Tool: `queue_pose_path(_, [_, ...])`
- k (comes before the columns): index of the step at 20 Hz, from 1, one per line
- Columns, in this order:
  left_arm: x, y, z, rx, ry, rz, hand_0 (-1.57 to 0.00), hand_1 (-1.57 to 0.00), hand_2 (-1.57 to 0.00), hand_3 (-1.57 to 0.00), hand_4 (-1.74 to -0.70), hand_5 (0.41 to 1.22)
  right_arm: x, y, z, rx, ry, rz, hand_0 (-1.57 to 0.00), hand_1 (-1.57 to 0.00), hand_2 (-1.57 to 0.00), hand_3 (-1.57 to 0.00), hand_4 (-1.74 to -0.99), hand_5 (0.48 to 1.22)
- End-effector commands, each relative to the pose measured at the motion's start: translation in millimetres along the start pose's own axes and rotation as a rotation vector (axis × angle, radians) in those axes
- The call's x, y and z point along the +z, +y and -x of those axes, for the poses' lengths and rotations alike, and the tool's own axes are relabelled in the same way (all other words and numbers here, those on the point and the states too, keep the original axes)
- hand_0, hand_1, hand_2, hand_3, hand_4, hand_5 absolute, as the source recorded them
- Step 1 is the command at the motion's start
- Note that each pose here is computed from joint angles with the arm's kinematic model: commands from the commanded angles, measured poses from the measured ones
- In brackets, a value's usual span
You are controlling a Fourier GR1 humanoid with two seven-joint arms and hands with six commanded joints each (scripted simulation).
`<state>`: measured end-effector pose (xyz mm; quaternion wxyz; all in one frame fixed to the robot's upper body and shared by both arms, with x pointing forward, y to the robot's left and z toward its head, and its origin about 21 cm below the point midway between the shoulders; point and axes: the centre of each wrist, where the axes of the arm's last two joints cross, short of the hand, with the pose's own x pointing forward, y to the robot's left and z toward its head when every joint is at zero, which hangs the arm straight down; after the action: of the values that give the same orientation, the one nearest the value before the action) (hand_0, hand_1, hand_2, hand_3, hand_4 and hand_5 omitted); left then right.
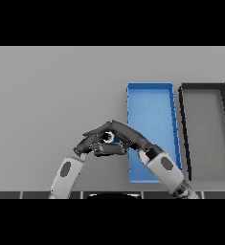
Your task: Pick up the blue pipe and place it into the blue bin.
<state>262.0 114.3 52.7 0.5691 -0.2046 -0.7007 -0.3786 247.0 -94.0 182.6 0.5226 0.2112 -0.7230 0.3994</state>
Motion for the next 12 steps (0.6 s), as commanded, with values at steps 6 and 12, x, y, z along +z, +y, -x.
queue_pose_path(6, [1,-6,0,0.047,0.033,-0.007,-0.08,-0.07,-0.07,-0.06,-0.97,0.567,-1,5.9,2,-0.015,-0.02,0.009,-1.57,-1.57,-1.57,-1.57,-1.741,1.22])
queue_pose_path(12, [-1,-3,5,0.026,0.076,-0.016,-0.02,-0.02,-0.02,-0.02,-0.92,0.474,-7,-7.9,-15,-0.155,-0.072,0.038,-1.57,-1.57,-1.57,-1.57,-1.741,1.221])
